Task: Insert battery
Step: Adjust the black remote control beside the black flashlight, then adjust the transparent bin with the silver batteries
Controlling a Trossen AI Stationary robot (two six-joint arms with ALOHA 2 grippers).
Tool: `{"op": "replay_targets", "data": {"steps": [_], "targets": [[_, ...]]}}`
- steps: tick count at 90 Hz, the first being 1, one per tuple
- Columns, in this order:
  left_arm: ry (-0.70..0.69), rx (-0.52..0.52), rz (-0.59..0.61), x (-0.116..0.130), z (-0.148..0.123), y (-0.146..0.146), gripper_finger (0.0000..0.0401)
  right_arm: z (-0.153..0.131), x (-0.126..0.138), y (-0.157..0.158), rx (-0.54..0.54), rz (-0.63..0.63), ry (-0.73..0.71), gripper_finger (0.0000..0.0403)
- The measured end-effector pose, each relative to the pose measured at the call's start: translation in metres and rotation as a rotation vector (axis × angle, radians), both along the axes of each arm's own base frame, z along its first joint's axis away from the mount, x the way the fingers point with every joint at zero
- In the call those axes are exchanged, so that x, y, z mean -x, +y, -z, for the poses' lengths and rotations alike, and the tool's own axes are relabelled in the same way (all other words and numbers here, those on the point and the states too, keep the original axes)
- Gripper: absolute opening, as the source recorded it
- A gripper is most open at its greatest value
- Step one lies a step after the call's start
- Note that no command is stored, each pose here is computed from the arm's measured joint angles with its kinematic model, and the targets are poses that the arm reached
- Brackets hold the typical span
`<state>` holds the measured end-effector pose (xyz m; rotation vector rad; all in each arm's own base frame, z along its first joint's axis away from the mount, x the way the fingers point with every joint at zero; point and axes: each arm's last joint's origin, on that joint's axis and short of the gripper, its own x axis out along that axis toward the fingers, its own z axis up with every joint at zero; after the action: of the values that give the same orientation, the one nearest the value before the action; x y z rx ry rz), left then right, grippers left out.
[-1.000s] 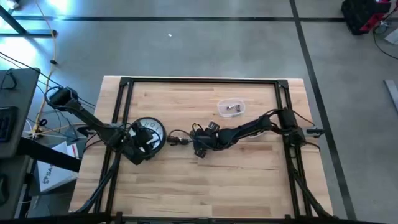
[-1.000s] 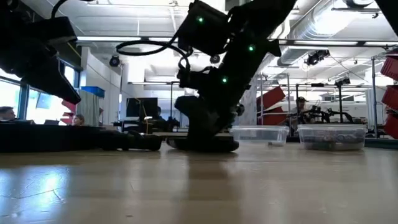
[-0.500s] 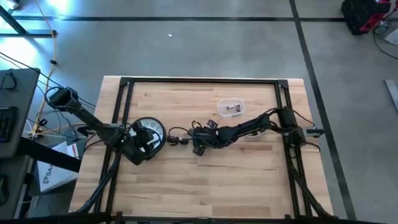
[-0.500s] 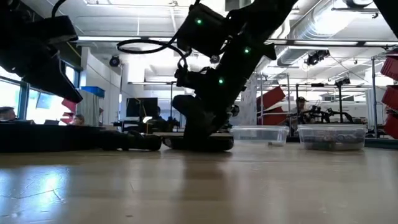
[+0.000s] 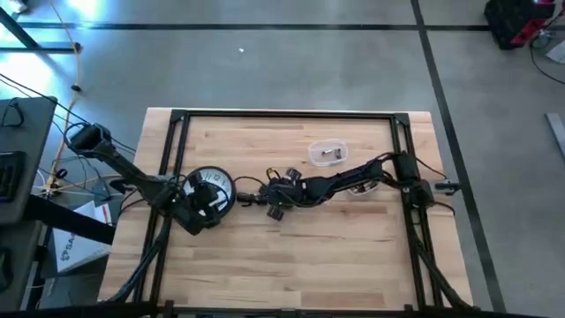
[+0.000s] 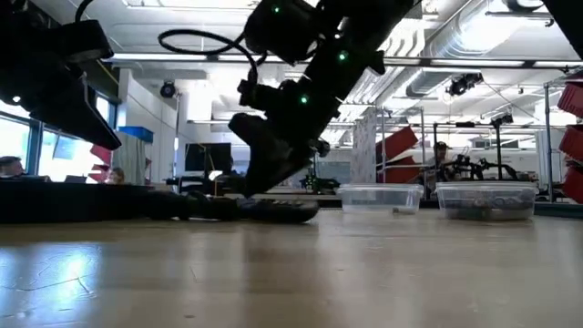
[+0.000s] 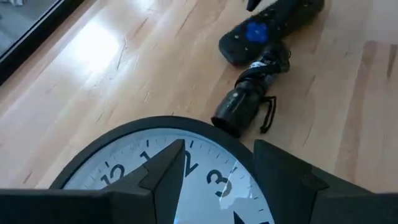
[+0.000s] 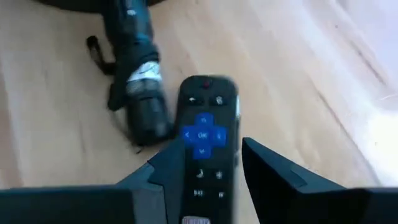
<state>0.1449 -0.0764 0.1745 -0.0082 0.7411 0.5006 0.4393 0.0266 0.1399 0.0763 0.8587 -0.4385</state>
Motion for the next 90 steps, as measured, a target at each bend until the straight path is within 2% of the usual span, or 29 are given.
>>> {"op": "replay_targets", "data": {"steps": [23,33,40,52,67,74,90], "targets": [[-0.005,0.002,0.0,0.0,0.0,0.0,0.0172,0.011,-0.007,-0.012,-0.015,-0.01,-0.019,0.0127],[-0.01,0.006,0.001,-0.001,0.0,-0.001,0.0172,0.01,-0.008,-0.014,0.01,-0.036,-0.025,0.0128],[-0.029,0.001,0.03,-0.002,-0.002,-0.004,0.0172,-0.002,-0.008,-0.013,0.036,-0.066,-0.045,0.0128],[-0.101,-0.058,0.125,-0.003,-0.007,-0.016,0.0172,-0.039,-0.004,-0.008,0.084,-0.123,-0.116,0.0128],[-0.167,-0.099,0.183,0.004,-0.01,-0.03,0.0172,-0.065,0.006,0.001,0.139,-0.201,-0.115,0.0128],[-0.194,-0.083,0.204,0.011,-0.005,-0.034,0.0172,-0.074,0.01,0.006,0.167,-0.22,-0.114,0.0128],[-0.283,-0.064,0.205,0.027,0.015,-0.037,0.0172,-0.07,0.014,0.014,0.194,-0.246,-0.057,0.0128]]}}
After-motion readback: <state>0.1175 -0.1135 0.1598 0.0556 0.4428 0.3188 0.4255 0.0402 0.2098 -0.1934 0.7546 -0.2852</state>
